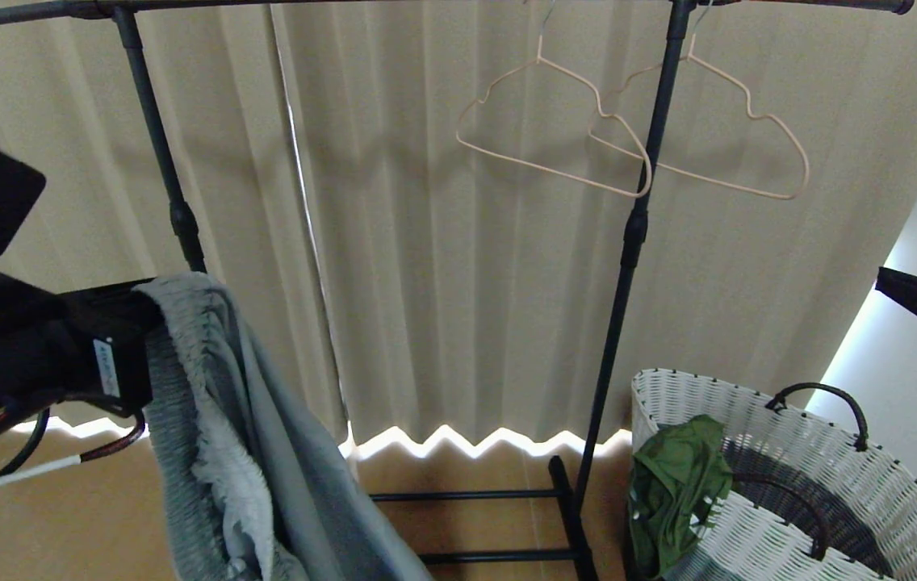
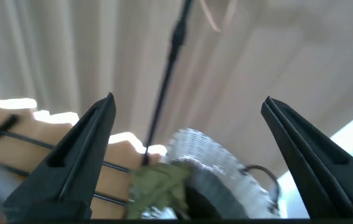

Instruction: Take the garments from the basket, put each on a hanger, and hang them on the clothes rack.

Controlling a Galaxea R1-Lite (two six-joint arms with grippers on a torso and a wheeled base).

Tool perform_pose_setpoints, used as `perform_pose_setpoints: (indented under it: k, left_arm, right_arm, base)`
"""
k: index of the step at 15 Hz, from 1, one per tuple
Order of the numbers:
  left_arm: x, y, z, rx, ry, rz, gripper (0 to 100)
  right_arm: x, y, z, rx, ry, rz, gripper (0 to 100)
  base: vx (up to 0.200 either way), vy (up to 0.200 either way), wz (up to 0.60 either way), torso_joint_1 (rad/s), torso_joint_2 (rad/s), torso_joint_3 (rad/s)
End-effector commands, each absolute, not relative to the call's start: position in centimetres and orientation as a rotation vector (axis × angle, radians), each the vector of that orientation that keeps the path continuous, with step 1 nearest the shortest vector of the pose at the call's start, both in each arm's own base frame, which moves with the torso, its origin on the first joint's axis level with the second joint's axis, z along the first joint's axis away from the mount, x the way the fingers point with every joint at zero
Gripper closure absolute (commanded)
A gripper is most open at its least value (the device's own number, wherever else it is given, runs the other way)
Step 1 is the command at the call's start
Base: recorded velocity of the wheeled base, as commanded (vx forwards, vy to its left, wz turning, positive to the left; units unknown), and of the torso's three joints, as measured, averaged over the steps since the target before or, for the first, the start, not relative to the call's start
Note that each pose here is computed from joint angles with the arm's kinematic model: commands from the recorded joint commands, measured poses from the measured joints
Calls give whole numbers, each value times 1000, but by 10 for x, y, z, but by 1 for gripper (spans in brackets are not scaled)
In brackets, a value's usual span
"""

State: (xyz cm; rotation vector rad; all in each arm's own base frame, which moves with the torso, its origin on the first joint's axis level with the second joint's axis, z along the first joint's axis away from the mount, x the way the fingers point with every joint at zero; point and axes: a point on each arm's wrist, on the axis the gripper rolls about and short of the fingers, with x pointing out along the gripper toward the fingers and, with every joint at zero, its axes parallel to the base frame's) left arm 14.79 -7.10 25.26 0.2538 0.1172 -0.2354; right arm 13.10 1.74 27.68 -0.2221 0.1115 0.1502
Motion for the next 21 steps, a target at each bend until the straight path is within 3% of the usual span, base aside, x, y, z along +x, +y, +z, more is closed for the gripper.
perform_pose_setpoints:
  k: [1,5,11,16,21]
  left_arm:
    - [130,-62,244,239,111,-243,100]
    - [130,-62,252,180,70,-239,100]
    - [123,-56,242,220,87,-225,100]
    - [130,-40,242,215,99,-97,100]
    - [127,-40,240,215,96,-131,100]
  right_arm:
    - [128,13,273,-239,121,104,0]
    - [120,10,269,-277,118,66,0]
    - [120,10,264,-292,135,41,0]
    - [123,10,265,-296,114,38,0]
    - [123,10,266,-295,109,37,0]
  base:
    - [0,0,0,0,0,0]
    - [0,0,0,0,0,0]
    - [0,0,0,0,0,0]
    - [0,0,0,0,0,0]
    - [0,0,0,0,0,0]
